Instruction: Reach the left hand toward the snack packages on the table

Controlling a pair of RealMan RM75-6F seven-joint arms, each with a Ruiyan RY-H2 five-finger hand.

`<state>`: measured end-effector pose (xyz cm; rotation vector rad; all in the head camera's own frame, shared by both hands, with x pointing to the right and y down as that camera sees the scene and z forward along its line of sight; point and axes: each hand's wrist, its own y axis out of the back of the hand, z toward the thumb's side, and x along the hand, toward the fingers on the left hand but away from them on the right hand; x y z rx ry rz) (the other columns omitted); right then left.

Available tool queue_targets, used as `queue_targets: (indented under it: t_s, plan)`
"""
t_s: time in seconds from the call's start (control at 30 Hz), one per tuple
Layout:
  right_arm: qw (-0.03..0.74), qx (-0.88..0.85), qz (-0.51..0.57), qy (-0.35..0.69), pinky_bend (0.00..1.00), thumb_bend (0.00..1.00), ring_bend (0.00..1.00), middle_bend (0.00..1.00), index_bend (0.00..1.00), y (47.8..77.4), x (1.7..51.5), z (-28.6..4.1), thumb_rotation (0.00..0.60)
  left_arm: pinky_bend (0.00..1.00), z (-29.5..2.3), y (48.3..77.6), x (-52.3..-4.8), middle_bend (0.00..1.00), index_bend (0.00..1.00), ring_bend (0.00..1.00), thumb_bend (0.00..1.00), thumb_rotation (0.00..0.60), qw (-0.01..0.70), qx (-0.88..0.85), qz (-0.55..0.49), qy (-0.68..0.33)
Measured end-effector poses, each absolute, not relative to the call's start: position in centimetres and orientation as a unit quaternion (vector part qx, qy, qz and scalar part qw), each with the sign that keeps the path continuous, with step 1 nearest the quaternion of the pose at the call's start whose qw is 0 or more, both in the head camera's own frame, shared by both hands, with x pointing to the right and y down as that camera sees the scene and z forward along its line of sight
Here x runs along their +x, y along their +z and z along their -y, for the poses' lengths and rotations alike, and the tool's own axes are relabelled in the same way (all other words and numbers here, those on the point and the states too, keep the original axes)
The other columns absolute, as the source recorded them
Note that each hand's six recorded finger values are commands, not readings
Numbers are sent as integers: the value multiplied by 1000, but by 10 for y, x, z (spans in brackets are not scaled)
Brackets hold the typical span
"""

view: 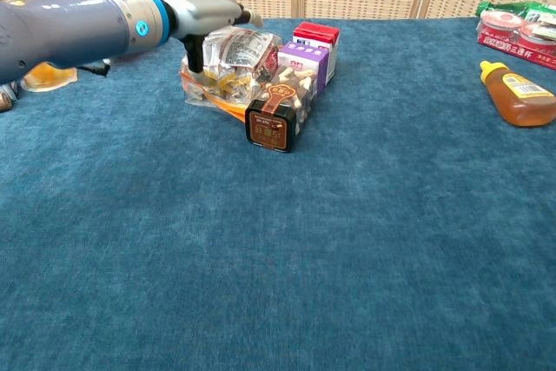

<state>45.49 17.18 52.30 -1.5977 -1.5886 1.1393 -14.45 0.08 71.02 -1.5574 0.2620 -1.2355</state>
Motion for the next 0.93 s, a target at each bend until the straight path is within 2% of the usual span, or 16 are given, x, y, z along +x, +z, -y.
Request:
queue_targets:
  t_s: [0.03, 0.07, 0.1, 0.13, 0.17, 0.2, 0.3, 0.6, 0.93]
  plan:
    - [304, -604, 600, 428, 0, 0, 0, 0, 0, 522, 455, -172, 600, 643, -2, 712, -143, 165, 208, 299, 218, 600, 534, -658, -109, -519]
    - [304, -604, 600, 427, 0, 0, 0, 0, 0, 522, 454, -172, 600, 823, -3, 712, -142, 363, 382, 537, 220, 600, 532, -660, -110, -519]
    - [305, -605, 600, 426, 0, 0, 0, 0, 0, 521, 454, -172, 600, 923, -4, 712, -141, 564, 530, 720, 226, 600, 532, -661, -112, -517]
    - [305, -605, 601, 424, 0, 0, 0, 0, 0, 520, 454, -172, 600, 985, -4, 711, -140, 751, 672, 873, 241, 600, 533, -661, -115, -515]
    - [305, -606, 601, 423, 0, 0, 0, 0, 0, 520, 453, -172, 600, 1000, -4, 709, -139, 878, 765, 961, 262, 600, 535, -661, -118, -513]
    - [305, -606, 601, 423, 0, 0, 0, 0, 0, 520, 453, -172, 600, 1000, -5, 708, -138, 954, 804, 999, 286, 600, 537, -661, -121, -510]
    - [305, -607, 600, 422, 0, 0, 0, 0, 0, 519, 452, -173, 600, 1000, -5, 700, -138, 999, 813, 1000, 306, 600, 545, -659, -132, -502]
    - [306, -608, 599, 422, 0, 0, 0, 0, 0, 519, 451, -173, 600, 1000, 3, 661, -157, 1000, 818, 1000, 308, 600, 560, -647, -163, -491]
    - [315, -611, 590, 422, 0, 0, 0, 0, 0, 518, 443, -175, 600, 1000, 17, 584, -189, 989, 817, 1000, 308, 600, 589, -618, -211, -476]
